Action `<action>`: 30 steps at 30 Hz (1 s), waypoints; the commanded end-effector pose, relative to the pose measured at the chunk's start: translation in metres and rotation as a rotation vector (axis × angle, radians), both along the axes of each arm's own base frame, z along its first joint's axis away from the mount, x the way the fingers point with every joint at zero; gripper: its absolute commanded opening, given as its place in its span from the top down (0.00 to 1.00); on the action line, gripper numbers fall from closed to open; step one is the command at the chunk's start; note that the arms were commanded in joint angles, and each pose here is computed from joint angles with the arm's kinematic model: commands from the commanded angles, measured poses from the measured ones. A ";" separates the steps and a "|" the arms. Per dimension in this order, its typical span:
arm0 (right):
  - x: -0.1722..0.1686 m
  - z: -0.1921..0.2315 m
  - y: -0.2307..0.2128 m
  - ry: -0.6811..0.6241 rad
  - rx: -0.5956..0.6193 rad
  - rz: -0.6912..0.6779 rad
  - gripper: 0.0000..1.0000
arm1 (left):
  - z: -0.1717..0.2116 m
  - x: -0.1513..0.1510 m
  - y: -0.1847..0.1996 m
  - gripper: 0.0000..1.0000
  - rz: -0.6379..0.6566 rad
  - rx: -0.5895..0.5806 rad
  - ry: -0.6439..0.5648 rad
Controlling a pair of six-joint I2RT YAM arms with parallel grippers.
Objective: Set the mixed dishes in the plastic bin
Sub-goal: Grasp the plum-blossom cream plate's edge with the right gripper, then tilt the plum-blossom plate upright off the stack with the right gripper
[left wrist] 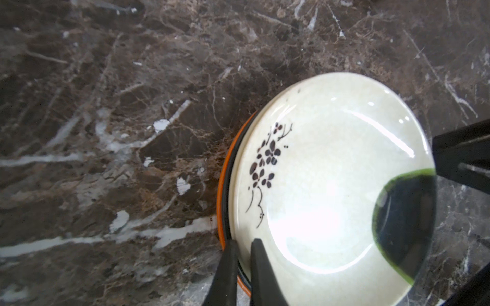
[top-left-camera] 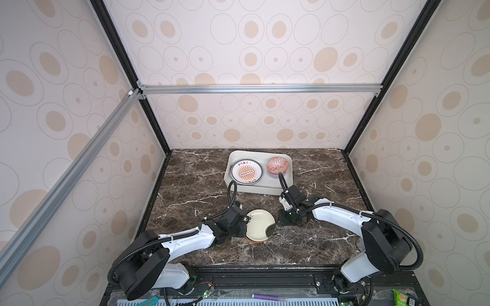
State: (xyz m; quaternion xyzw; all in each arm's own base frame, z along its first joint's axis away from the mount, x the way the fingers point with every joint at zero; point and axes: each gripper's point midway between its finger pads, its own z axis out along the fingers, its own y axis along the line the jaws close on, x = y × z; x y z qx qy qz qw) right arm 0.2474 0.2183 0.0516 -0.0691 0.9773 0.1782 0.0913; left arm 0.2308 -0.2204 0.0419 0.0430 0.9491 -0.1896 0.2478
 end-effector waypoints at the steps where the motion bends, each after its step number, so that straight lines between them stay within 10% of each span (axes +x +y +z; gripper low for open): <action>1: 0.000 0.002 0.001 0.005 0.009 0.000 0.59 | 0.008 0.010 -0.010 0.93 -0.009 -0.019 -0.019; 19: -0.009 0.026 -0.023 -0.029 0.011 -0.058 0.56 | 0.003 0.012 -0.014 0.99 -0.021 -0.019 -0.014; 30: -0.027 0.011 0.017 0.122 0.229 -0.023 0.67 | 0.002 0.011 -0.014 1.00 -0.015 -0.024 -0.015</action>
